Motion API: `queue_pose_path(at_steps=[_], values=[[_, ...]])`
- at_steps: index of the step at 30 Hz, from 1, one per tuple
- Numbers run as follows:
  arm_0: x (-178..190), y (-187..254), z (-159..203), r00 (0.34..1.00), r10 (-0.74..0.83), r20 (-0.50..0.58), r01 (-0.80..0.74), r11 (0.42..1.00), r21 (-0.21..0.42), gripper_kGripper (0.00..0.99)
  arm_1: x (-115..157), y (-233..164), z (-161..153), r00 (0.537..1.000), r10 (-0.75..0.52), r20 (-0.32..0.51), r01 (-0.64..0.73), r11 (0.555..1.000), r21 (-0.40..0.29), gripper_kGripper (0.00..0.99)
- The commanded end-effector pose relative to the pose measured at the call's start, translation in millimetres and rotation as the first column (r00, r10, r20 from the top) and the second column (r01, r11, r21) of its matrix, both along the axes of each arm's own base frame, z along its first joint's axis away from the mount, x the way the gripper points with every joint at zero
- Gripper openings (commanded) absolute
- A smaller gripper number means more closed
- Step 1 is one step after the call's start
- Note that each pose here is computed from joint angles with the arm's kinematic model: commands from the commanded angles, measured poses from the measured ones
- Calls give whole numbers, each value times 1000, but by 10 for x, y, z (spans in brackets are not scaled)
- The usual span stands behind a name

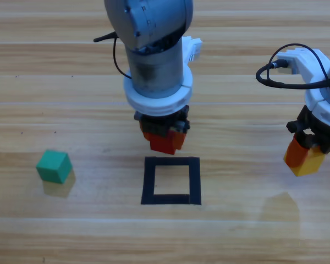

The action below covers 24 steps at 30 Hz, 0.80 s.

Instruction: Stack the blocks in the rectangular block: red at the bottom, yellow in the middle, green on top

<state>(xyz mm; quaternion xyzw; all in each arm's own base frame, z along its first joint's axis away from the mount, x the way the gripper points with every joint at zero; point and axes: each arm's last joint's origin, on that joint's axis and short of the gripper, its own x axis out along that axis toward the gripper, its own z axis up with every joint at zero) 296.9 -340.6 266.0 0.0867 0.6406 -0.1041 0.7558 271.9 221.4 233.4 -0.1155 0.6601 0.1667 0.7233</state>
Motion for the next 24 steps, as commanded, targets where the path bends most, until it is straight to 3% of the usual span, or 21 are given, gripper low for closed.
queue_pose_path(at_steps=[1, 8, 24], values=[[-98, -63, -96, 988, 153, -27, -153, 988, 8, 0, -47, -87, 16, 1000, -5, -7, 5, 1000, -7, 0], [-136, -47, -283, 940, 332, -82, -330, 943, 38, 0, -42, -84, 1, 1000, 8, -10, -8, 1000, -10, 0], [-148, -257, -472, 932, 352, -87, -353, 936, 7, 0, -24, -70, -41, 1000, 10, -15, -10, 1000, -14, 0]])
